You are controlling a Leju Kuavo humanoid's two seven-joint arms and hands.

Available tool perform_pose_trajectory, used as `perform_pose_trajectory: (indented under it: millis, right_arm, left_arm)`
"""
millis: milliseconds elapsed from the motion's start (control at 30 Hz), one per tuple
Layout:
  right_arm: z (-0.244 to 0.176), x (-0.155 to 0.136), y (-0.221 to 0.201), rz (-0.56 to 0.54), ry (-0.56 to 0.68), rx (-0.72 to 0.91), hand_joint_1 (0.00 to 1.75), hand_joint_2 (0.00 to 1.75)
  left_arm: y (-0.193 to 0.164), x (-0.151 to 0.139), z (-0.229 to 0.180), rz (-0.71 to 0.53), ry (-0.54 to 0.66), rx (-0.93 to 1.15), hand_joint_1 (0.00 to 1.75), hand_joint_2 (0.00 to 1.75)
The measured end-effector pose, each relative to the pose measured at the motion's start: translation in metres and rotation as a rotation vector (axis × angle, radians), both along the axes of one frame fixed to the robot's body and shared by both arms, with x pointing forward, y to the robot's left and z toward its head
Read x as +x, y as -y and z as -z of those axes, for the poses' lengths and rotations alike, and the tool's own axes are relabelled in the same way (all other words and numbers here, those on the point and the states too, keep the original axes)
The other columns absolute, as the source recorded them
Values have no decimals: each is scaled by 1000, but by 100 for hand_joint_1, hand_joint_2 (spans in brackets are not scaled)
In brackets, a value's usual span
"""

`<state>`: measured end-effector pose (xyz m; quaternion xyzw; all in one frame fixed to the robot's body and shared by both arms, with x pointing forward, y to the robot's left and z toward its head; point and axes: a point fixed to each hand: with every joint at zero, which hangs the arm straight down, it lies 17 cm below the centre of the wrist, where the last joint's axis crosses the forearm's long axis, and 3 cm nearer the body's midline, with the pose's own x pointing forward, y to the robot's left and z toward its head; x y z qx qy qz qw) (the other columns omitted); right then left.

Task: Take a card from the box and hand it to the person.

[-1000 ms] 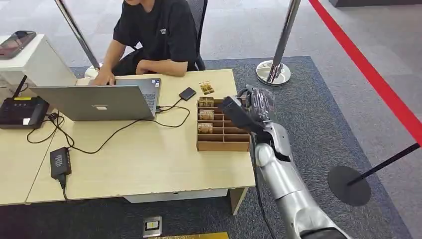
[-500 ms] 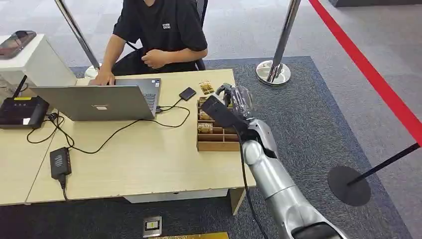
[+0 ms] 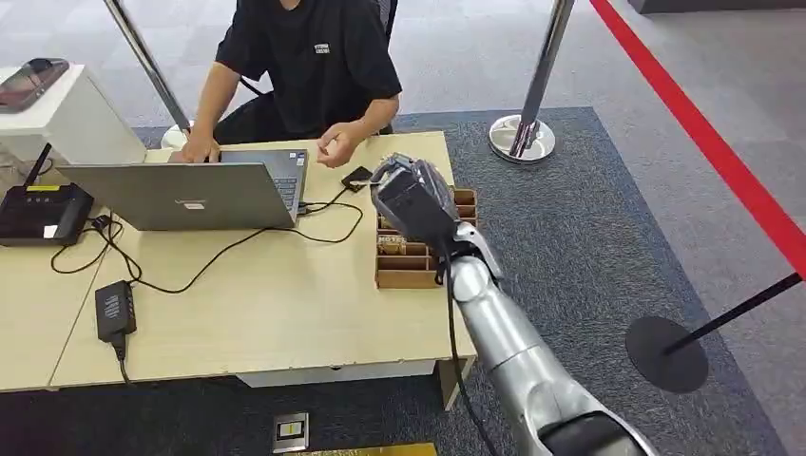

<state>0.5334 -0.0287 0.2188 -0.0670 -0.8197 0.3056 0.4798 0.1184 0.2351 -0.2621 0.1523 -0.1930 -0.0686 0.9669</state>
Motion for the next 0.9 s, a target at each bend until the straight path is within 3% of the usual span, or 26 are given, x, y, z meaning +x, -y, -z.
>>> perform_pose_trajectory:
  millis: [333,900]
  right_arm:
    - [-23,8,3,148,129,-13,175,175]
    - [27,9,2,184,57,-134,169,175]
  left_arm:
    - [0,0,0,-3,-2,9,0,0]
    - [5,0,-1,16,-2,3,0,0]
